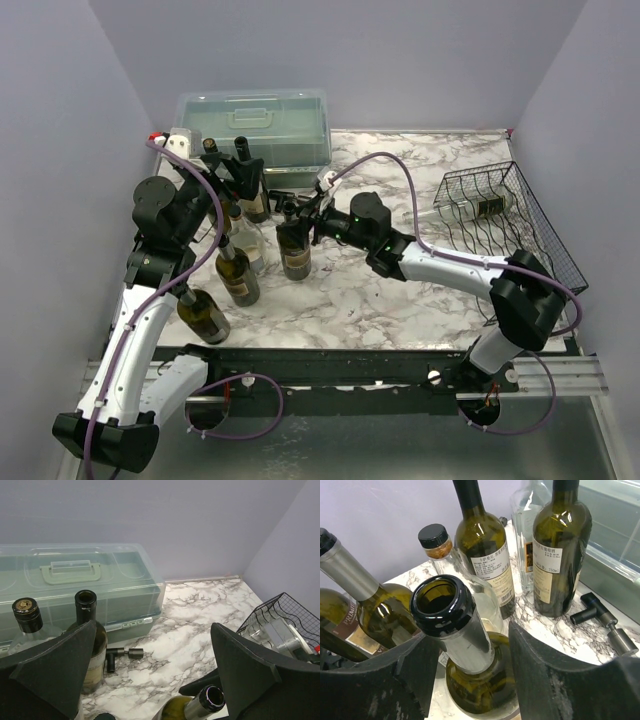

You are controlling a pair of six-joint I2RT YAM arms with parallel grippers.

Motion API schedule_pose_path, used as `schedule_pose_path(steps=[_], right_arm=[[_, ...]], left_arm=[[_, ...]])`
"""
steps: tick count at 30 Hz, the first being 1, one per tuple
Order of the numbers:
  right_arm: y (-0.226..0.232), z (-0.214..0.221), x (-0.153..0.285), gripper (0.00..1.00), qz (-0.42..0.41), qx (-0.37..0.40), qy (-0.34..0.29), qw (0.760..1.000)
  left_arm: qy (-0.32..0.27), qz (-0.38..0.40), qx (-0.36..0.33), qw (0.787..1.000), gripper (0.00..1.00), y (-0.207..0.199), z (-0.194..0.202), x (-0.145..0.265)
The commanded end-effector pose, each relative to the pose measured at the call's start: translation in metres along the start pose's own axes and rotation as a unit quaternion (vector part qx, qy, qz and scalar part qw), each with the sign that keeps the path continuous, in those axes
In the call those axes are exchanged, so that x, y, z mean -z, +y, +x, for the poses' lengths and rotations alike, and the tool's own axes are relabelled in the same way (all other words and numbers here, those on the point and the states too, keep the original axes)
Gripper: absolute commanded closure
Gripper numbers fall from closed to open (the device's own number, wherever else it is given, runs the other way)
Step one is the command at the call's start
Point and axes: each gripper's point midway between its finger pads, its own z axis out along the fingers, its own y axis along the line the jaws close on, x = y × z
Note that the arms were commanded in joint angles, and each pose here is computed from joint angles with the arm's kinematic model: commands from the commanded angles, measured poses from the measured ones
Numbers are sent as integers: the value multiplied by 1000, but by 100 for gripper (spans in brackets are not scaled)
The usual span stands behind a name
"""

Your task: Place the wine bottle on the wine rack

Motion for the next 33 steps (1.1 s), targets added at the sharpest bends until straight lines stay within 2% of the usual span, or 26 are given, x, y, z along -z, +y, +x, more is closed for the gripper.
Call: schedule_pose_path(steps=[1,4,10,14,19,22,26,30,33], right_arm=[[14,-18,-12,44,-31,6,-32,999],[11,-13,-14,50,-25,5,-32,999],[9,-10,-18,53,-22,6,-33,999],[7,-9,-21,59,-18,4,-31,999],[1,-11,-22,84,1,2,-25,1000],[-2,-13,-21,93,12,6,-18,1000],[-11,-23,-18,99,40,18,-14,999],[-26,-26,-12,99,81,46,18,995],[-36,-24,-6,99,101,95,51,989]], left_arm=[[-7,-5,-3,1000,1,1,0,-1],[-8,-4,-3,1000,1,0,0,0],[-7,3,-4,1000,1,-2,0,-1],[-12,1,-4,1000,1,-2,-2,1],[-21,-10,-6,1000,1,1,-5,4],[-21,-12,-6,1000,1,2,-5,4],[-22,-13,-5,1000,1,2,-5,5],[-24,-14,-5,1000,1,2,-6,5],[-25,-16,-5,1000,1,3,-7,6]])
